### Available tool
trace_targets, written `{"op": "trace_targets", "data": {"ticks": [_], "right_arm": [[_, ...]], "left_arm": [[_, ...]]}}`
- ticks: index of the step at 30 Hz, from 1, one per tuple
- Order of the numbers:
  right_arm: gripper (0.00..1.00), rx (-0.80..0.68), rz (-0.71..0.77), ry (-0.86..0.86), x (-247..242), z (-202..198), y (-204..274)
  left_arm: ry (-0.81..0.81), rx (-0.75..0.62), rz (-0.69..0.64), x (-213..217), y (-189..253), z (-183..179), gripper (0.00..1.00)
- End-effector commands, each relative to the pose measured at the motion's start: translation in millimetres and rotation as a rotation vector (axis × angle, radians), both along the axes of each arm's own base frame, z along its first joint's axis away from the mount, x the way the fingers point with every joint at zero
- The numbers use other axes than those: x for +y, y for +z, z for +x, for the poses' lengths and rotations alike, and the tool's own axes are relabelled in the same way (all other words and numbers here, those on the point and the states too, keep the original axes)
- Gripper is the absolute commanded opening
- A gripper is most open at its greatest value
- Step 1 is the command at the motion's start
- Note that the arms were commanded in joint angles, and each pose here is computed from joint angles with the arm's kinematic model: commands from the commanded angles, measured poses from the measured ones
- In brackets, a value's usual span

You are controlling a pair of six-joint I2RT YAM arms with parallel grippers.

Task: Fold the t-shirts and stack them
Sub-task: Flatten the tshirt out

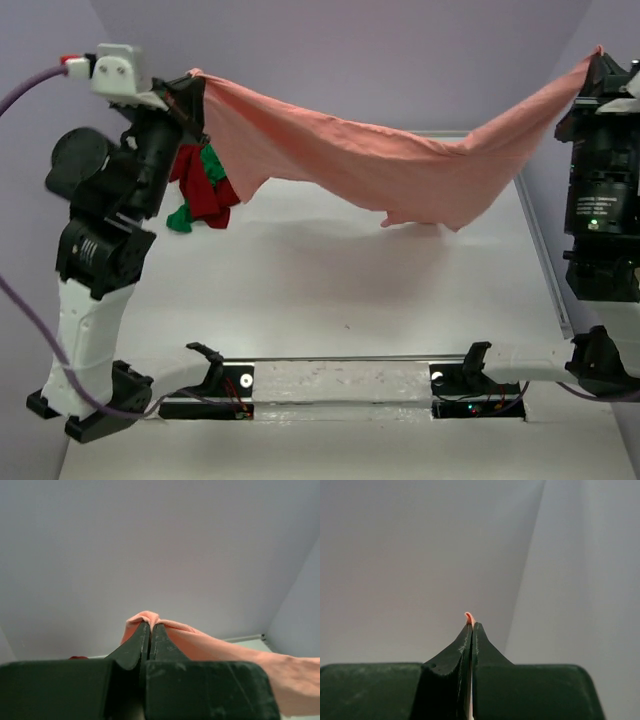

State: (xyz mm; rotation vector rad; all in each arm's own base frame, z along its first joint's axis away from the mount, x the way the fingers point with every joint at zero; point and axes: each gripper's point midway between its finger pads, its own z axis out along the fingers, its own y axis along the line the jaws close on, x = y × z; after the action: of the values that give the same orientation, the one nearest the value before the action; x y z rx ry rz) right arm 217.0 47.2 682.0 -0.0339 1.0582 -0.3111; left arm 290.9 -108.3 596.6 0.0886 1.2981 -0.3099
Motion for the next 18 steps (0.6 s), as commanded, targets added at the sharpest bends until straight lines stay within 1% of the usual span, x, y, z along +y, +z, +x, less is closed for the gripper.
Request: {"op": "trace_targets", "data": {"ticks": [1,2,5,7,9,12,13,15,16,17,18], "right_arm": [[0.00,0.092,-0.031,-0.124,-7,-2,-19],[0.00,0.080,0.007,-0.128,-12,-5,-19],[0.00,0.086,-0.018,-0.126,-4,-4,-23],[0.00,0.088,-0.001,-0.083,8,0,-24],[0.00,0.082,-0.019,-0.066,22,5,-26],[0.00,0.074,-0.012,-0.087,29,15,-23],[0.00,0.093,-0.047,-0.095,45,27,-27],[0.00,0.130,-0.084,-0.111,52,55,-37],[0.00,0.139,-0.073,-0.105,47,65,-33],[0.00,0.158,-0.011,-0.124,44,93,-46],[0.00,0.226,-0.095,-0.087,54,116,-65]], "left_arm": [[0.040,-0.037,-0.067,20,3,-37,0.00],[0.041,-0.031,-0.070,21,1,-41,0.00],[0.060,-0.008,-0.063,29,-7,-48,0.00],[0.073,0.002,-0.059,29,-15,-45,0.00],[0.080,0.020,-0.047,25,-24,-35,0.00],[0.078,0.051,-0.029,12,-39,-15,0.00],[0.078,0.053,-0.028,8,-42,-9,0.00],[0.091,0.078,-0.015,-1,-54,9,0.00],[0.097,0.091,-0.007,-5,-59,18,0.00],[0.127,0.132,0.015,-8,-74,38,0.00],[0.140,0.151,-0.007,-10,-83,50,0.00]]}}
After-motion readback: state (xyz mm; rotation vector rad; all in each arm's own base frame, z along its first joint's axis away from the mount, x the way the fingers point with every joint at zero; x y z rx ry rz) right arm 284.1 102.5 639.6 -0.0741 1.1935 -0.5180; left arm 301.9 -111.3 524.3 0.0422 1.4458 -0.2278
